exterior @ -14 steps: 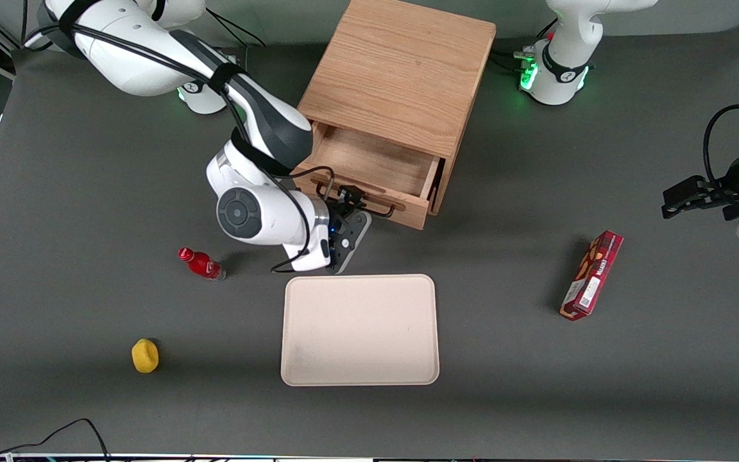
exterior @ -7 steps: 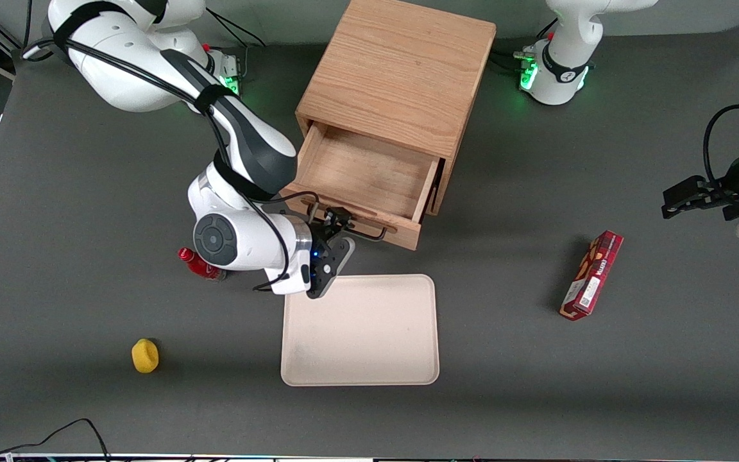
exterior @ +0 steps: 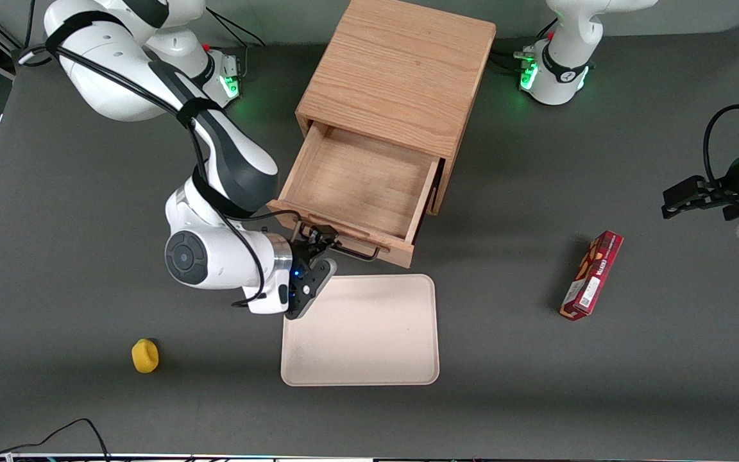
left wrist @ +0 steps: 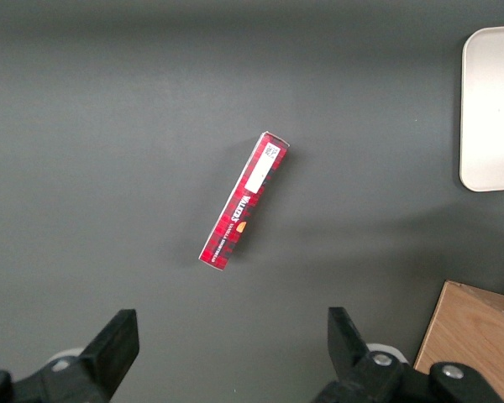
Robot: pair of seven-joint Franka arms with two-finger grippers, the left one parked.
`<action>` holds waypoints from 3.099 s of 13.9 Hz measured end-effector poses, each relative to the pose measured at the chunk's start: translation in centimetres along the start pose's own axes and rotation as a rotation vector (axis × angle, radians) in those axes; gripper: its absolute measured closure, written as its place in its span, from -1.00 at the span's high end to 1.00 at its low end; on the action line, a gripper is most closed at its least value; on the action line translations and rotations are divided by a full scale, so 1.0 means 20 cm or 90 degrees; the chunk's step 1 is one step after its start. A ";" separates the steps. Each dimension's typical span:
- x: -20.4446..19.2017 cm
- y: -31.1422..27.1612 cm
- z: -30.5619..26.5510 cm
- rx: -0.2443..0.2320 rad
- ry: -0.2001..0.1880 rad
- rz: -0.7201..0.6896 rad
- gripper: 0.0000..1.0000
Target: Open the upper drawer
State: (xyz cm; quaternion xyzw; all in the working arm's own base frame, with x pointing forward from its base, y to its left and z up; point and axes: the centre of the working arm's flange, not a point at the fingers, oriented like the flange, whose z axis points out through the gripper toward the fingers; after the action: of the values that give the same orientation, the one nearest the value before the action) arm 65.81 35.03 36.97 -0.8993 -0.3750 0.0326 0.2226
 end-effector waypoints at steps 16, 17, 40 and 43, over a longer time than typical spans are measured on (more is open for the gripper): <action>0.00 0.25 -0.52 -0.091 0.071 -0.019 1.00; -0.02 0.22 -0.62 -0.123 0.072 -0.016 1.00; -1.86 -0.11 -1.70 -0.248 -0.005 0.564 1.00; -1.84 -0.12 -1.72 -0.256 0.018 0.591 1.00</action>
State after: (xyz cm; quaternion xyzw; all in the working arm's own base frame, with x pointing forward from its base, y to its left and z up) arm 45.57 -1.76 64.84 -0.9967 0.0684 0.0431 0.0121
